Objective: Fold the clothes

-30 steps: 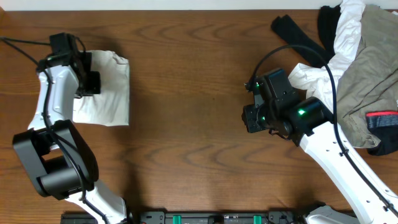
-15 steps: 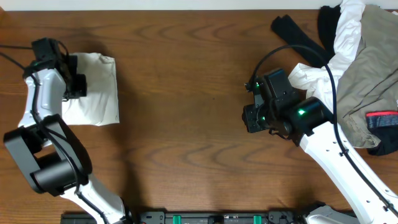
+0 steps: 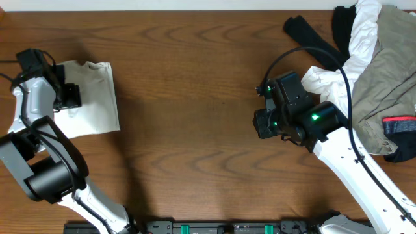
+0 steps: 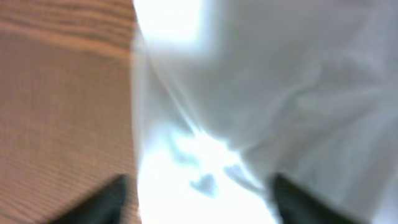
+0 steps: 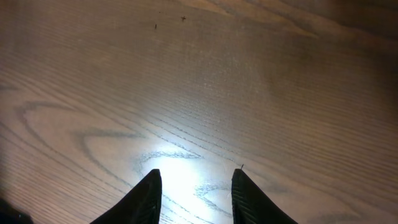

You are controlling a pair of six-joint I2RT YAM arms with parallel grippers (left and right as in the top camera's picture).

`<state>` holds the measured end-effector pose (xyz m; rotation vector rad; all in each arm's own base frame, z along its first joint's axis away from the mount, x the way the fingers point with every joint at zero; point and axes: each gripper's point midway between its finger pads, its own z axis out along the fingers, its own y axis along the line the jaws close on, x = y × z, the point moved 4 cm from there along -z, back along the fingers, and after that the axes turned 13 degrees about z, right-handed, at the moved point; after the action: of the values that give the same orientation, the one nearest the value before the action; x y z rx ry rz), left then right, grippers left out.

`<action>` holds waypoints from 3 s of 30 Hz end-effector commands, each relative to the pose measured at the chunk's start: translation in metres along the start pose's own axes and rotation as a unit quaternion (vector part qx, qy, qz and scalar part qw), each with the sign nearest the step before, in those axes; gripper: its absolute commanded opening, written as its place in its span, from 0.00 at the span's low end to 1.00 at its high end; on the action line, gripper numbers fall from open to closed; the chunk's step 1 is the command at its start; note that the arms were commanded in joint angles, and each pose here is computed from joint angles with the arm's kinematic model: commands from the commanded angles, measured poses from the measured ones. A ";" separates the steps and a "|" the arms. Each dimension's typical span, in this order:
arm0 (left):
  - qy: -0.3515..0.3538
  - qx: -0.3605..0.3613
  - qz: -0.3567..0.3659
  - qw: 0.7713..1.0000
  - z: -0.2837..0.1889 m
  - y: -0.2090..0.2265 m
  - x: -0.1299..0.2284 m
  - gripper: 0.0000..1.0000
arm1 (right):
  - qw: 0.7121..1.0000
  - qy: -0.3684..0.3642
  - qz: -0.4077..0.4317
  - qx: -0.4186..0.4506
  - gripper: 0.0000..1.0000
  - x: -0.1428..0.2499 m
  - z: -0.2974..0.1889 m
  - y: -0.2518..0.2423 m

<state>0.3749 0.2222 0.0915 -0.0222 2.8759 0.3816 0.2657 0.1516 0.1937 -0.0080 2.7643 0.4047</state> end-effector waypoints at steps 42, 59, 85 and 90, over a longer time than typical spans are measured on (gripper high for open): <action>-0.072 0.476 -0.154 0.863 -0.199 -0.159 -0.015 0.06 | 0.998 -0.059 -0.008 -0.022 0.75 -0.024 -0.005 0.008; 0.061 0.546 -0.332 0.766 -0.223 -0.171 -0.008 0.06 | 0.998 -0.051 0.007 -0.021 0.74 -0.020 -0.005 0.007; 0.039 0.533 -0.214 0.817 -0.226 -0.210 -0.005 0.06 | 0.992 -0.113 0.027 -0.053 0.01 -0.047 -0.010 0.018; 0.040 0.533 -0.213 0.818 -0.226 -0.210 -0.005 0.06 | 0.991 -0.110 0.059 -0.055 0.01 -0.046 -0.010 0.018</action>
<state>0.3376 -0.0396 0.2398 -0.5294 2.6294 -1.3584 0.3030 0.1673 0.2188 0.0773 2.5432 0.5356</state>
